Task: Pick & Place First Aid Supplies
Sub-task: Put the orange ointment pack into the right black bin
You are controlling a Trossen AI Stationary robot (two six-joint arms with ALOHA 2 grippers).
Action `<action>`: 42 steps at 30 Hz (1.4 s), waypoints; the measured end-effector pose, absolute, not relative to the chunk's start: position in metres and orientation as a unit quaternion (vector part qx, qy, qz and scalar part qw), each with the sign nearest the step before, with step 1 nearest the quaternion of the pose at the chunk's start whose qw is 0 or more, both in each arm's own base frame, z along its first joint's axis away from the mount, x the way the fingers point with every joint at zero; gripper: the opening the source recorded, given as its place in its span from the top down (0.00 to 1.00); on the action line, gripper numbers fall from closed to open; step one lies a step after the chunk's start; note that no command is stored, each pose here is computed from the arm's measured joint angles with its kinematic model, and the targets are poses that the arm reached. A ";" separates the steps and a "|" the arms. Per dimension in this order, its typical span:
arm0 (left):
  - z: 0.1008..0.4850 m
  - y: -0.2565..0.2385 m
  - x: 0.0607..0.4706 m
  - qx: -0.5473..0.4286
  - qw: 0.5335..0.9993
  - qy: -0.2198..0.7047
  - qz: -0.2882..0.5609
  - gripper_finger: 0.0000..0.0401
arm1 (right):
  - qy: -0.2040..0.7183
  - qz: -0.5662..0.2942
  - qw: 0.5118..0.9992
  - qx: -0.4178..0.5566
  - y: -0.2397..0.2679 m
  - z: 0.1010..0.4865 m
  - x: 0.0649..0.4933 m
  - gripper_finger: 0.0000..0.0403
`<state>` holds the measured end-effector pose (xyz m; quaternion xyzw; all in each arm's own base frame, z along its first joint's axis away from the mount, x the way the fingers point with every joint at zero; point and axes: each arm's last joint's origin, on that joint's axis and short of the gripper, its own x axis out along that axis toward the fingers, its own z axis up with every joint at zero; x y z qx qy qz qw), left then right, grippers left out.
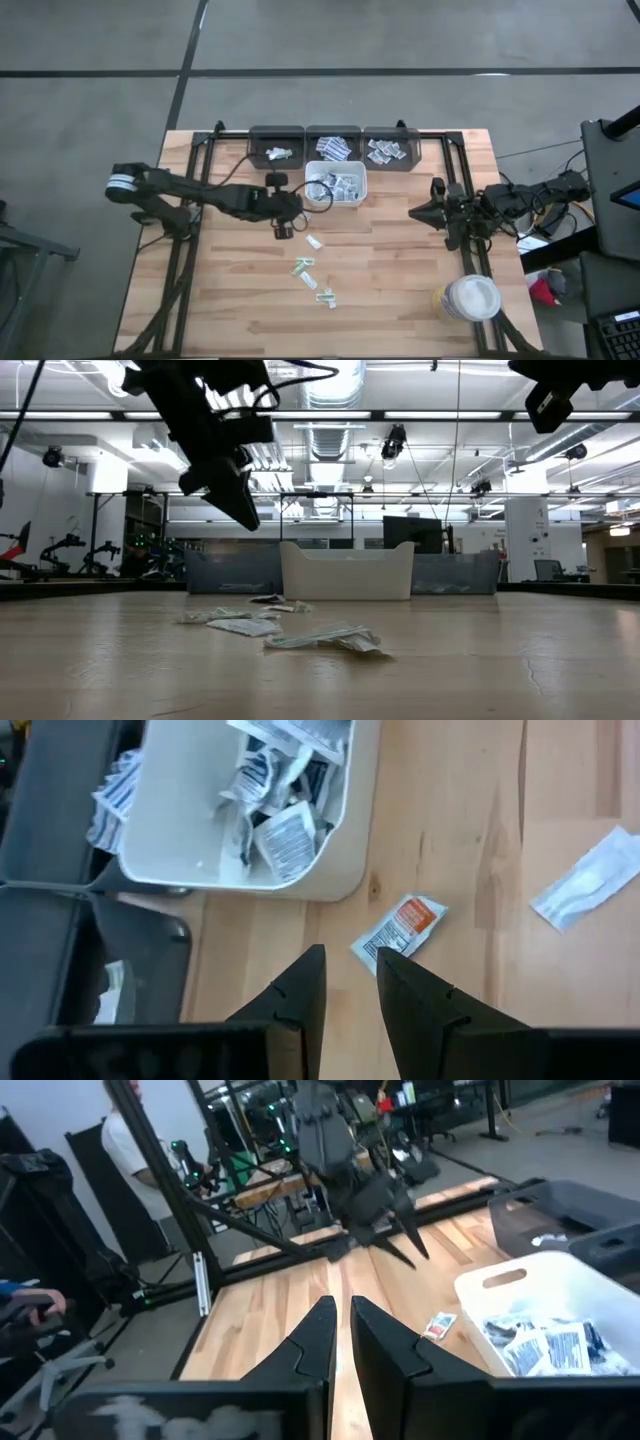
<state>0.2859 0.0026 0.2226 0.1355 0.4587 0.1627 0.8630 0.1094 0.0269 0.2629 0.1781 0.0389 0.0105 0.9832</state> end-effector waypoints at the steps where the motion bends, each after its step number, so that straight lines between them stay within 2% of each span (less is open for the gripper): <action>1: 0.220 0.002 0.289 0.140 0.860 0.464 0.160 0.76 | 0.034 0.012 0.984 0.175 0.026 0.263 0.108 0.92; 9: 0.214 0.000 0.297 0.140 0.856 0.475 0.149 0.76 | -0.003 0.011 0.981 0.192 0.022 0.255 0.095 0.92; 16: 0.209 -0.005 0.300 0.099 0.866 0.484 0.073 0.76 | -0.017 0.013 0.979 0.205 0.021 0.245 0.093 0.92; 20: 0.201 -0.004 0.304 0.067 0.867 0.483 0.099 0.76 | -0.019 0.013 0.978 0.205 0.021 0.245 0.093 0.92; 26: 0.194 0.007 0.312 -0.048 0.865 0.463 0.185 0.76 | -0.030 0.016 0.977 0.209 0.021 0.248 0.092 0.92; 29: 0.189 0.011 0.313 -0.059 0.860 0.468 0.196 0.76 | -0.029 0.016 0.977 0.209 0.021 0.248 0.092 0.92; 32: 0.180 0.013 0.312 -0.044 0.851 0.488 0.188 0.76 | -0.030 0.016 0.977 0.209 0.021 0.248 0.092 0.92; 37: 0.171 0.013 0.314 0.079 0.847 0.513 0.115 0.76 | -0.029 0.017 0.976 0.216 0.021 0.248 0.092 0.92; 42: 0.171 0.016 0.316 0.128 0.846 0.510 0.086 0.76 | -0.030 0.017 0.975 0.218 0.021 0.248 0.092 0.92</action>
